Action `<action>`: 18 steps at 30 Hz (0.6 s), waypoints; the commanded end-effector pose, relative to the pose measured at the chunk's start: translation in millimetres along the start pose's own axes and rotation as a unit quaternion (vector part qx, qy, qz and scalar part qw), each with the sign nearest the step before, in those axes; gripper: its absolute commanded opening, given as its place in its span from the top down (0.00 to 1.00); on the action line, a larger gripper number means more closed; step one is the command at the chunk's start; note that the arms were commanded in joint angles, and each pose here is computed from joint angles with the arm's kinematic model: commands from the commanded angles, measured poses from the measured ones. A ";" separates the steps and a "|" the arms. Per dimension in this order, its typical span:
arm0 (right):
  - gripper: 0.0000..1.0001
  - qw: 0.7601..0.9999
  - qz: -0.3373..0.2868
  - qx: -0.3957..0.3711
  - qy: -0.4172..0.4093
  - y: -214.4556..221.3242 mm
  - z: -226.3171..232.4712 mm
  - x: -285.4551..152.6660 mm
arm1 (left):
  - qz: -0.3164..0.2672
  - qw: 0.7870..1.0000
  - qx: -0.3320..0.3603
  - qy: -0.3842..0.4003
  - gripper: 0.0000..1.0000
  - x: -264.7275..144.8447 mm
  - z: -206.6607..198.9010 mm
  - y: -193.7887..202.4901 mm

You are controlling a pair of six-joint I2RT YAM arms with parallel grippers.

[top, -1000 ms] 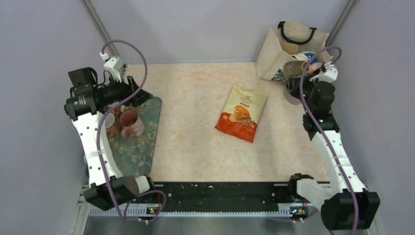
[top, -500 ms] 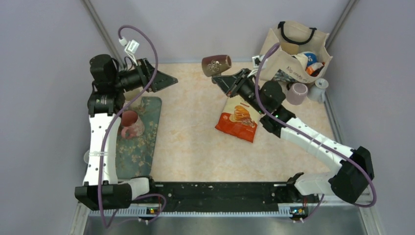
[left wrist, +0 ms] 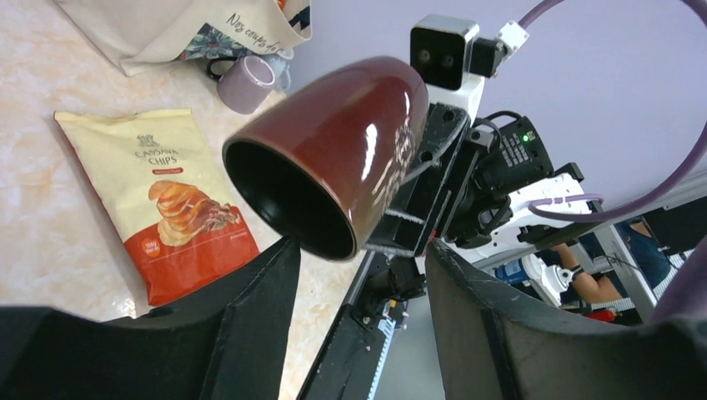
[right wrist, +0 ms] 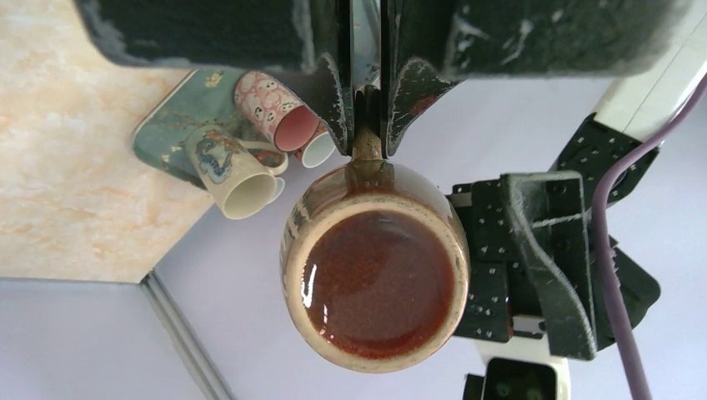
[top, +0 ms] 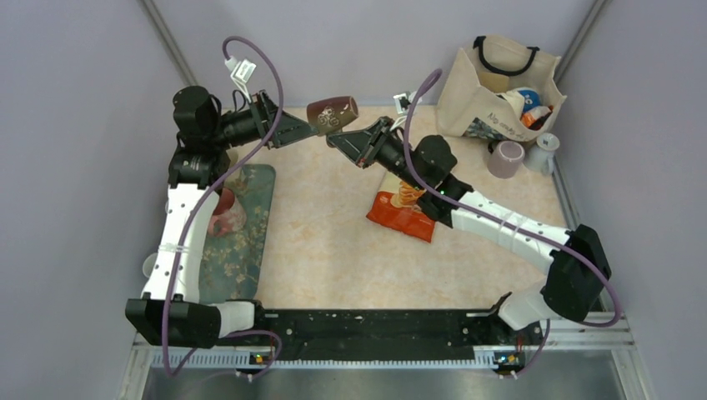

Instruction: Turn the mug right side up

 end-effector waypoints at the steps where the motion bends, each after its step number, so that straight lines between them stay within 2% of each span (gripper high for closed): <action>1: 1.00 0.995 -0.067 0.007 -0.076 -36.9 36.4 7.3 | -0.015 0.999 0.028 0.023 0.40 4.2 -9.8 -11.2; 5: 1.00 0.994 -0.058 0.031 -0.090 -28.0 36.6 11.8 | -0.022 0.998 0.037 0.039 0.45 7.9 -15.6 -16.2; 8: 1.00 0.992 -0.049 0.046 -0.104 -21.5 38.9 17.3 | -0.018 0.998 0.033 0.046 0.52 12.6 -14.4 -16.6; 10: 1.00 0.992 -0.043 0.055 -0.109 -16.1 38.7 21.3 | -0.014 0.998 0.026 0.053 0.60 14.3 -14.7 -16.1; 12: 1.00 0.991 -0.035 0.064 -0.109 -9.8 36.0 24.7 | -0.011 0.998 0.026 0.061 0.77 14.3 -16.6 -16.1; 14: 1.00 0.992 -0.031 0.067 -0.105 -5.5 33.2 26.1 | -0.009 0.998 0.028 0.061 0.99 13.8 -16.7 -15.1; 17: 0.98 0.994 -0.020 0.063 -0.085 0.6 26.7 27.7 | -0.012 0.999 0.029 0.030 1.00 11.8 -7.8 -11.1; 18: 0.86 0.996 -0.010 0.059 -0.068 5.1 21.8 28.2 | -0.014 0.999 0.035 0.011 1.00 10.7 -2.6 -9.9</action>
Point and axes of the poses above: each gripper's point midway between its finger pads, its own x axis out along the fingers, its own z axis along the line the jaws close on, y = z × x, the point moved 7 cm from there along -x, back along the fingers, and after that the axes turned 13 degrees about -x, right-handed, at the moved point
